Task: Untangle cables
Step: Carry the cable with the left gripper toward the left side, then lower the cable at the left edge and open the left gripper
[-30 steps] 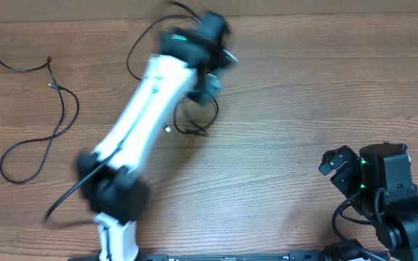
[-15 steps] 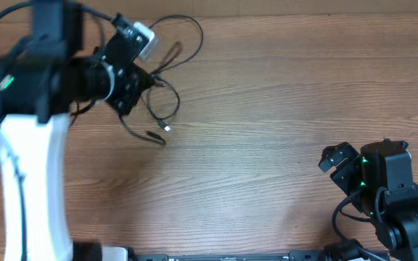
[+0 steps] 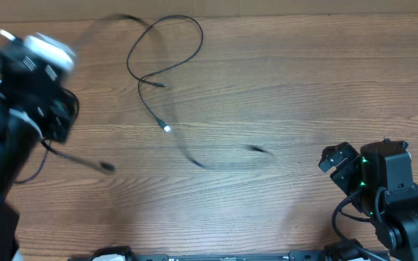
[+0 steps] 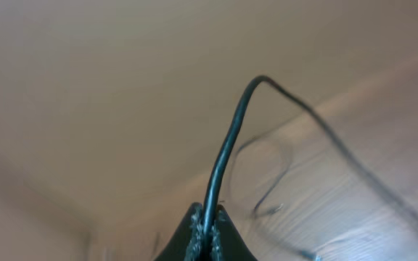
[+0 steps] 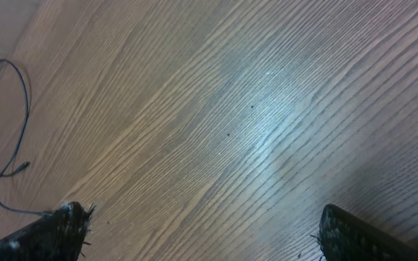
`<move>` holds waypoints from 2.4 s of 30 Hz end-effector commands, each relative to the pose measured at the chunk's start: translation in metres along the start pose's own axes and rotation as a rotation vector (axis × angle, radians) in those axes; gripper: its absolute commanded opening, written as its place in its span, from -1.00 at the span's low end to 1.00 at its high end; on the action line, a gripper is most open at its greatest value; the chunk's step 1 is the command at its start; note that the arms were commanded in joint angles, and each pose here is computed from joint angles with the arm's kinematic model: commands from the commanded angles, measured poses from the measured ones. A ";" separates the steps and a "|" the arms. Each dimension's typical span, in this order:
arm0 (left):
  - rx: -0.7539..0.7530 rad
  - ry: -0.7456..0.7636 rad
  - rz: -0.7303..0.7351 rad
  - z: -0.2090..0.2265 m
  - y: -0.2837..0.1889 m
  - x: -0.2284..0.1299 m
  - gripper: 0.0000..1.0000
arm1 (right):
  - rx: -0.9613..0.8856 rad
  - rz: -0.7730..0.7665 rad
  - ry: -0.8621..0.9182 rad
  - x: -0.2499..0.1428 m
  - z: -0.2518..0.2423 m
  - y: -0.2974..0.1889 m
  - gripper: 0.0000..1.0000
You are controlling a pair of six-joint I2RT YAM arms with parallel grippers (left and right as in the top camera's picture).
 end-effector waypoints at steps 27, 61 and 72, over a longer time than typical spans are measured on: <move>0.003 -0.265 0.363 0.002 0.054 -0.041 -0.92 | 0.006 -0.004 -0.004 0.000 0.000 -0.001 1.00; 0.244 -0.704 1.068 -0.048 0.173 -0.225 -0.91 | 0.005 -0.036 -0.001 0.003 0.001 -0.001 1.00; 0.278 -0.726 1.160 -0.082 0.208 -0.312 -0.36 | 0.009 -0.039 0.001 0.004 0.002 -0.001 1.00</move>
Point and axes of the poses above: each gripper's point midway between its finger pads, its own y axis out along the fingers, its own z axis along the line the jaws close on, x = y × z, the point moved 10 cm from there along -y, back along the fingers, and after that the axes turned 1 degree about y, right-handed, at the moved point
